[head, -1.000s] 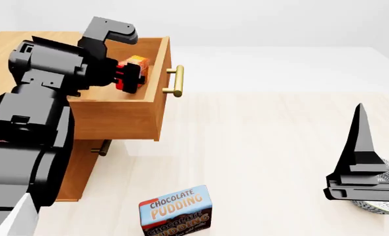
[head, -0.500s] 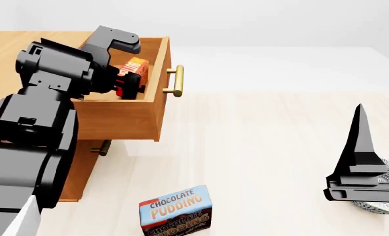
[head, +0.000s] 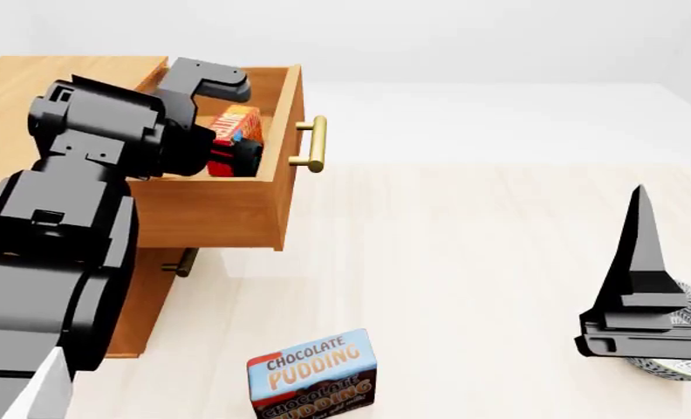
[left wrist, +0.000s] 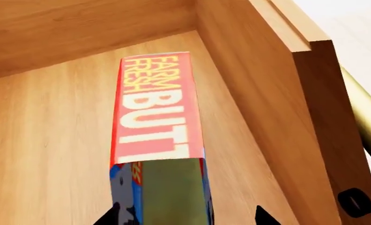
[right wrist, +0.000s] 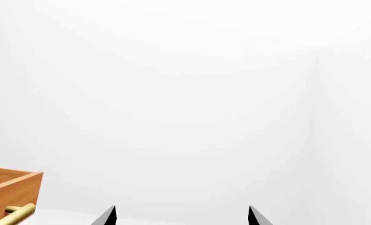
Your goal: Put the butter at the back in the top drawer of the cabinet and close it.
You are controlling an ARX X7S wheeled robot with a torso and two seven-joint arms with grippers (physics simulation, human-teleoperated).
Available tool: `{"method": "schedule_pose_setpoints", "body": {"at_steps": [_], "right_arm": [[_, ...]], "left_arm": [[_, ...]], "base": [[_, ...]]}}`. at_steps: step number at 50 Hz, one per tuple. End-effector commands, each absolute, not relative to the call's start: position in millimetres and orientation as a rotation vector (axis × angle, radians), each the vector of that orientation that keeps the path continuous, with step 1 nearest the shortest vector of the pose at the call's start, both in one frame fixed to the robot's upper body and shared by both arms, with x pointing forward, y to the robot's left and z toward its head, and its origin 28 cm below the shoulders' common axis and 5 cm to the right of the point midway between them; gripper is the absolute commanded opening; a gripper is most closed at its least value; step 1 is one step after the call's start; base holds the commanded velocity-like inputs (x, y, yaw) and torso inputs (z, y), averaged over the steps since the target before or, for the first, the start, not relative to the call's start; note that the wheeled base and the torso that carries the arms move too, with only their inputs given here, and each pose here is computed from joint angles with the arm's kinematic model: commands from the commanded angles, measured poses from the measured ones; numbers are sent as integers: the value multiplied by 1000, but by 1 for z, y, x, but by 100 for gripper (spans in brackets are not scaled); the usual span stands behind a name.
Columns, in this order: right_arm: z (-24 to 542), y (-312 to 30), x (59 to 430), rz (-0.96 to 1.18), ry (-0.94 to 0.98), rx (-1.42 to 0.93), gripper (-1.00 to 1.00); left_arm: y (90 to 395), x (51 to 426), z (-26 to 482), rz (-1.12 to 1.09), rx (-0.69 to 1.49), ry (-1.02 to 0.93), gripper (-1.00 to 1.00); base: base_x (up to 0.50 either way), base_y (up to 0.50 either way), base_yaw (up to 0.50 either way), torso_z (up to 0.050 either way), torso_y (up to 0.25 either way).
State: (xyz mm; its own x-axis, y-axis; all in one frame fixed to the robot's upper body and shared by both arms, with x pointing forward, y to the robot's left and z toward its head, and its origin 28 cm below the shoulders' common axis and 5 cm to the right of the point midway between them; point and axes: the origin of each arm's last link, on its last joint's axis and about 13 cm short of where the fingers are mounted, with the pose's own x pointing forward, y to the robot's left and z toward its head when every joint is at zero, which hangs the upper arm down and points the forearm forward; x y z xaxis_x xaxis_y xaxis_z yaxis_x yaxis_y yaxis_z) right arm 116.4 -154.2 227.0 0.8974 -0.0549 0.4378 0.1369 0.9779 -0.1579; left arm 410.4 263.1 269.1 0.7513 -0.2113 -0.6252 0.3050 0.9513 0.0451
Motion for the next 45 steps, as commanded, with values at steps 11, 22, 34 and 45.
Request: {"method": "schedule_pose_setpoints", "body": {"at_steps": [11, 22, 34, 45], "right_arm": [[228, -154, 116, -99, -450, -186, 100], [229, -153, 115, -97, -452, -188, 100], [229, -153, 115, -96, -456, -187, 100], [228, -153, 115, -95, -460, -187, 100]], "left_arm": [[253, 411, 270, -348, 19, 637, 100], [257, 411, 290, -296, 41, 581, 100], [262, 409, 313, -267, 39, 527, 100], [264, 398, 337, -258, 28, 453, 100]], "base": [[0, 0, 0, 0, 0], [0, 0, 0, 0, 0], [0, 0, 0, 0, 0], [0, 0, 0, 0, 0]]}}
